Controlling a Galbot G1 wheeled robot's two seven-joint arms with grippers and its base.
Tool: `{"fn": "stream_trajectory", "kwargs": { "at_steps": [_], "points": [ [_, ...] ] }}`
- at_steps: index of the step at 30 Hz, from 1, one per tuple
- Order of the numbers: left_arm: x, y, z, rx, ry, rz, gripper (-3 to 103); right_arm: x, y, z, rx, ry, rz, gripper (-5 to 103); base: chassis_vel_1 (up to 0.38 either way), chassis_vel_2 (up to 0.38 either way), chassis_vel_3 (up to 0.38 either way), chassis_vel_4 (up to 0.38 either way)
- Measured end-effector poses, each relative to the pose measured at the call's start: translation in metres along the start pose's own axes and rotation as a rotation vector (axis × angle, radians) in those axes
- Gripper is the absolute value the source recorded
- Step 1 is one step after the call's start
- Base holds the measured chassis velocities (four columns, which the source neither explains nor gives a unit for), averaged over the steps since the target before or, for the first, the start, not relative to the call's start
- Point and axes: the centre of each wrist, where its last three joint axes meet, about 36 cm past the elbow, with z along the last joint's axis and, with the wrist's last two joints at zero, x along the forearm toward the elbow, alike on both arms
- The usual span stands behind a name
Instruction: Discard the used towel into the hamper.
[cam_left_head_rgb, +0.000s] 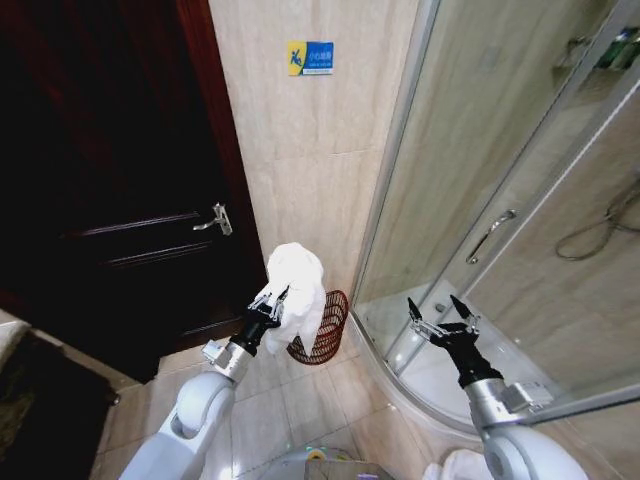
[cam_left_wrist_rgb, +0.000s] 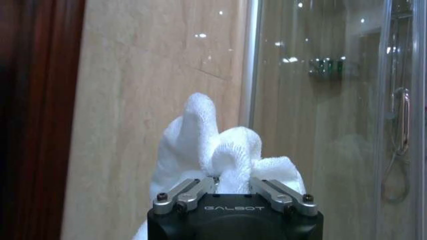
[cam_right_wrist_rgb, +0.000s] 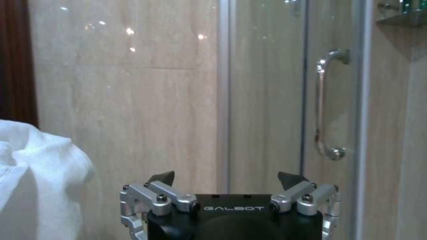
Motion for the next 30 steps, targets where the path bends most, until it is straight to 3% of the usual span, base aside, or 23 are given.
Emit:
{"fn": "stream_trajectory", "kwargs": {
  "at_steps": [13,20,27,30],
  "points": [
    [-0.003,0.003,0.007,0.009,-0.002,-0.007,10,0.000,0.003,0.000,0.013,0.005,0.003,100,-0.048,0.008,0.013,-0.050],
    [-0.015,0.009,0.019,0.006,0.031,0.010,10,0.003,0.003,0.001,0.014,0.014,0.017,100,0.000,0.000,0.000,0.000],
    [-0.046,0.013,0.039,0.001,0.047,0.041,10,0.004,0.003,0.002,0.019,0.006,0.028,100,0.000,0.000,0.000,0.000],
    [-0.074,0.019,0.057,-0.004,0.054,0.057,10,0.006,0.004,0.000,0.024,0.006,0.036,100,0.000,0.000,0.000,0.000]
  ]
}}
